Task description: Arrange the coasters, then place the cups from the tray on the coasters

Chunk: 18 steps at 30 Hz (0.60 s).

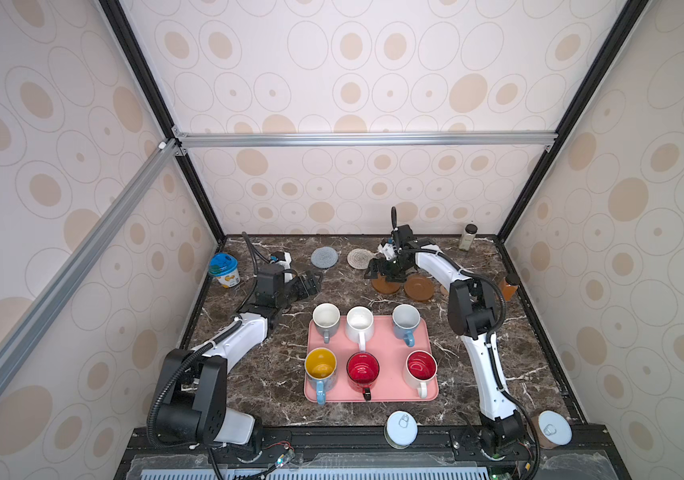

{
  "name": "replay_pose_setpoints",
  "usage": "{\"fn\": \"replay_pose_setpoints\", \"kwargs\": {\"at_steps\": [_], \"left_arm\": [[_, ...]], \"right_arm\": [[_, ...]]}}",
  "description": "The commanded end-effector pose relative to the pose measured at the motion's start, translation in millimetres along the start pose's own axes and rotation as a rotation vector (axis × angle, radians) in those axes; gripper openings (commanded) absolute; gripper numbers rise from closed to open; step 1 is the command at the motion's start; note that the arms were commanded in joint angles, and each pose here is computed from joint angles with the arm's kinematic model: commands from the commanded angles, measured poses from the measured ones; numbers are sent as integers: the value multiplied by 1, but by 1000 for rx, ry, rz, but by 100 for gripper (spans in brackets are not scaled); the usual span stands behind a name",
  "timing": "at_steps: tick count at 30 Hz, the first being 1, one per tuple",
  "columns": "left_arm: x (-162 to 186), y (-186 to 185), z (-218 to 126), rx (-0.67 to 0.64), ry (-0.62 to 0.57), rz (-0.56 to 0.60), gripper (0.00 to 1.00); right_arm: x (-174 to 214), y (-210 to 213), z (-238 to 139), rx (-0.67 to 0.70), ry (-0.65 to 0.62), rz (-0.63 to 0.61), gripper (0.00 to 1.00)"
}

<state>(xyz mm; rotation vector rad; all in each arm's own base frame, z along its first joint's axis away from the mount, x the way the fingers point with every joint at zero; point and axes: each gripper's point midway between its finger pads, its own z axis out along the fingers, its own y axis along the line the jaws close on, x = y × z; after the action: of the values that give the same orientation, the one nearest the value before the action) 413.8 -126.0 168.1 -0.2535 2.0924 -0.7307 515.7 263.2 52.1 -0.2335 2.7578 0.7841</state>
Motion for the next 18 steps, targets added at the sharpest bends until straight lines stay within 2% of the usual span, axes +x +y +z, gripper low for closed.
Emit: {"fn": "replay_pose_setpoints", "kwargs": {"at_steps": [1, 6, 10, 18], "left_arm": [[-1, -1, -4, 16, -10, -38, 100], [9, 2, -7, 11, 25, -52, 100], [10, 5, -13, -14, 21, -43, 100], [16, 10, -19, -33, 21, -58, 100]], "right_arm": [[7, -30, 14, 131, 33, 53, 99], [-10, -53, 19, 208, -26, 107, 99], [-37, -65, 12, 209, -102, 159, 99], [-56, -104, -4, 243, -170, 240, 99]]}}
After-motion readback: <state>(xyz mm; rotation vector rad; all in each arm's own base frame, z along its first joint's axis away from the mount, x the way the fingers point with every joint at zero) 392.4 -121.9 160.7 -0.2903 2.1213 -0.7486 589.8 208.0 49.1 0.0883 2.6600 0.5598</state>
